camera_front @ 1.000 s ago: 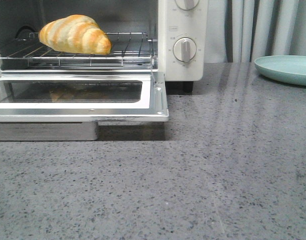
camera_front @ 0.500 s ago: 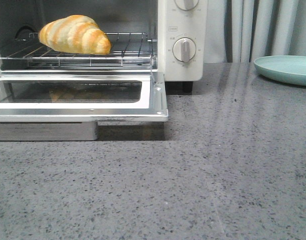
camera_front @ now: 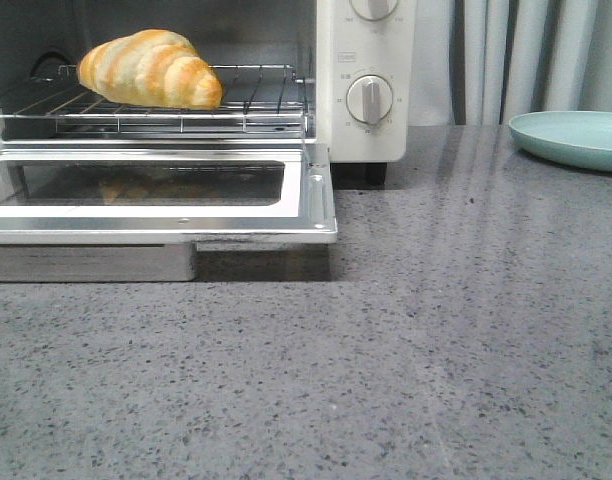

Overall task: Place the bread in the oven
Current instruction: 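Withdraw the right gripper out of the oven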

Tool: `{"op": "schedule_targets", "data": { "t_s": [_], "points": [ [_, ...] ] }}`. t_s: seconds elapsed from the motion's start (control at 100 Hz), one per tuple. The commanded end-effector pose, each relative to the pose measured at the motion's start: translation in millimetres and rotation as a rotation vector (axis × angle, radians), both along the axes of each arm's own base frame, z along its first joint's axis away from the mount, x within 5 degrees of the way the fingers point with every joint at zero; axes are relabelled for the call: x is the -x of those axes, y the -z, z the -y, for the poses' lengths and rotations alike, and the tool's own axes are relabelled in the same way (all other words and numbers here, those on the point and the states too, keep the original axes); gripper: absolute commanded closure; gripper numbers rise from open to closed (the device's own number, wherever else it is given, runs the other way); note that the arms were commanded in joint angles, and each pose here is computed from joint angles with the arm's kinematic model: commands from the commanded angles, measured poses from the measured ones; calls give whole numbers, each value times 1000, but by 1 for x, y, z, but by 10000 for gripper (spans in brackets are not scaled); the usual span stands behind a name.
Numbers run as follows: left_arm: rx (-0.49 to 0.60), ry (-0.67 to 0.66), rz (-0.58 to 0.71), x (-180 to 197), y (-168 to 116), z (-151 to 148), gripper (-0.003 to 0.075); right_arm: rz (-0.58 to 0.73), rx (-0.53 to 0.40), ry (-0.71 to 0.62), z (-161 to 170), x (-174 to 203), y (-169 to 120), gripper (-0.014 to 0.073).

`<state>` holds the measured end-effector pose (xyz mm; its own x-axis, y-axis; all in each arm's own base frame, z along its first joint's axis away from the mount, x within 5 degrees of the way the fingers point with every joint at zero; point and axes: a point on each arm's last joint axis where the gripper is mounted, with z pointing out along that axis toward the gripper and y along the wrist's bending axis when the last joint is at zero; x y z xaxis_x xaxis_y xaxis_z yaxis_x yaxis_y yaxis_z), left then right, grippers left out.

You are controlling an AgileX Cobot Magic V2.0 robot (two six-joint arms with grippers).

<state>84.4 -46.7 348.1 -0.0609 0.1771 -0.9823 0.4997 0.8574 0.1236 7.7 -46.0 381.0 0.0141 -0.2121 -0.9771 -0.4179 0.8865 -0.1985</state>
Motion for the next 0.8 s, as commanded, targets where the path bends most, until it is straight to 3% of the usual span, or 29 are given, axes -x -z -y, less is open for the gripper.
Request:
{"op": "schedule_targets", "data": {
  "t_s": [0.0, 0.25, 0.4, 0.54, 0.62, 0.79],
  "points": [
    [59, -15, 81, 0, -15, -1, 741, 83, -19, -3, -1, -1, -13, 653],
    [99, -9, 75, 4, -13, -2, 741, 83, -19, -3, -1, -1, -13, 653],
    [113, -68, 209, 27, -7, -18, 741, 83, -19, -3, -1, -1, -13, 653],
    [24, -218, 350, 39, 30, -32, 741, 83, -19, -3, -1, -1, -13, 653],
    [-28, -293, 316, 37, 63, -36, 741, 83, -19, -3, -1, -1, -13, 653],
    [46, -407, 215, 36, 112, -41, 741, 83, -19, -3, -1, -1, -13, 653]
  ]
}}
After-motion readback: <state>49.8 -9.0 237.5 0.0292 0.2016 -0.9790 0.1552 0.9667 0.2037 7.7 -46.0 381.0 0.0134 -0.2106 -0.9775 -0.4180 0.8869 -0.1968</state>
